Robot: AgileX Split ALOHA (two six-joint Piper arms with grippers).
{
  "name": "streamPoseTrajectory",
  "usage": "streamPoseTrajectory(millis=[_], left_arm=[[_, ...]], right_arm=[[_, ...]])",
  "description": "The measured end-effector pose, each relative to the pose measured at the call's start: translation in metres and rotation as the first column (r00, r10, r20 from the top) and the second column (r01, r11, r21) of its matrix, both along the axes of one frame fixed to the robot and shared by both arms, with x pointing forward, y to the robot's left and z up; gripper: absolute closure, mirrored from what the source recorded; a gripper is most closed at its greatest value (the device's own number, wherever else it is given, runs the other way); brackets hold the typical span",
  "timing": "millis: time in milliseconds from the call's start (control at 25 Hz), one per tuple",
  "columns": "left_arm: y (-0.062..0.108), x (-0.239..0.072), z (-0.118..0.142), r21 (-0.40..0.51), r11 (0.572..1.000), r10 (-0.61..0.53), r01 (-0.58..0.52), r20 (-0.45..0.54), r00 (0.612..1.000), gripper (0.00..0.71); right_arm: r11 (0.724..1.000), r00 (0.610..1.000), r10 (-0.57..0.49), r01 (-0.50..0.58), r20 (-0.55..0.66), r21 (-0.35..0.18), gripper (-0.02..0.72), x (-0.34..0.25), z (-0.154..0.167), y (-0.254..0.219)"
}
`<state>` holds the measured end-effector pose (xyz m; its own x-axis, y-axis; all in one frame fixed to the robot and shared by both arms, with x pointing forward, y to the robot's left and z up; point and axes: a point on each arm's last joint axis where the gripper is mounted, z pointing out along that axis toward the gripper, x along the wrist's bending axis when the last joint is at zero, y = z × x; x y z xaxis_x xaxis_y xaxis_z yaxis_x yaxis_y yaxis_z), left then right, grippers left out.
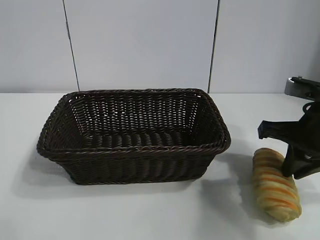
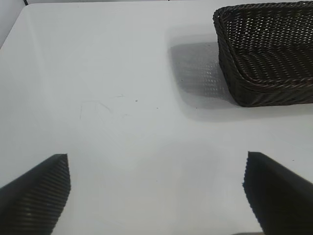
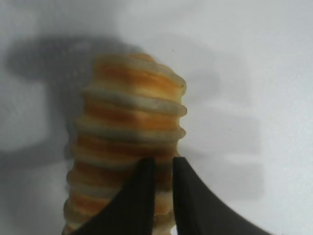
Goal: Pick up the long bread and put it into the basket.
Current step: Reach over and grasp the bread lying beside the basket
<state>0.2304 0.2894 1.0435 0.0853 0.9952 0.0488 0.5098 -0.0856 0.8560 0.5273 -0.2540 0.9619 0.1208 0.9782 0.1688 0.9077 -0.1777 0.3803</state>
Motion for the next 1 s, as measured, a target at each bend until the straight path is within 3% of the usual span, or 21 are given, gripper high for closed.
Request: streamPoseTrajectory(millis=[200, 320, 480, 600, 720, 880, 1000], left_arm=[[0.000, 0.000, 0.000, 0.000, 1.000, 0.000, 0.000, 0.000, 1.000, 0.015], [0.000, 0.000, 0.000, 0.000, 1.000, 0.000, 0.000, 0.000, 1.000, 0.015], [0.000, 0.000, 0.000, 0.000, 1.000, 0.000, 0.000, 0.000, 1.000, 0.015], [0.000, 0.000, 0.000, 0.000, 1.000, 0.000, 0.000, 0.000, 1.000, 0.015], [0.000, 0.000, 0.000, 0.000, 1.000, 0.000, 0.000, 0.000, 1.000, 0.015], [0.000, 0.000, 0.000, 0.000, 1.000, 0.000, 0.000, 0.000, 1.000, 0.015], [0.000, 0.000, 0.000, 0.000, 1.000, 0.000, 0.000, 0.000, 1.000, 0.015]], right_arm=[[1.000, 0.996, 0.028, -0.028, 0.085, -0.003, 0.695, 0.015, 0.067, 0.002], [0.999, 0.994, 0.043, -0.041, 0.097, -0.024, 0.698, 0.020, 0.089, 0.002], [0.998, 0.996, 0.048, -0.046, 0.070, -0.031, 0.701, 0.020, 0.087, 0.001], [0.998, 0.998, 0.057, -0.057, -0.005, -0.023, 0.678, 0.015, 0.066, 0.002], [0.998, 0.995, 0.064, -0.063, -0.071, 0.010, 0.540, 0.010, 0.038, 0.005], [0.996, 0.991, 0.092, -0.091, -0.101, 0.020, 0.164, 0.005, 0.013, 0.007], [0.992, 0.985, 0.123, -0.123, -0.119, 0.013, 0.059, 0.005, -0.001, 0.012]])
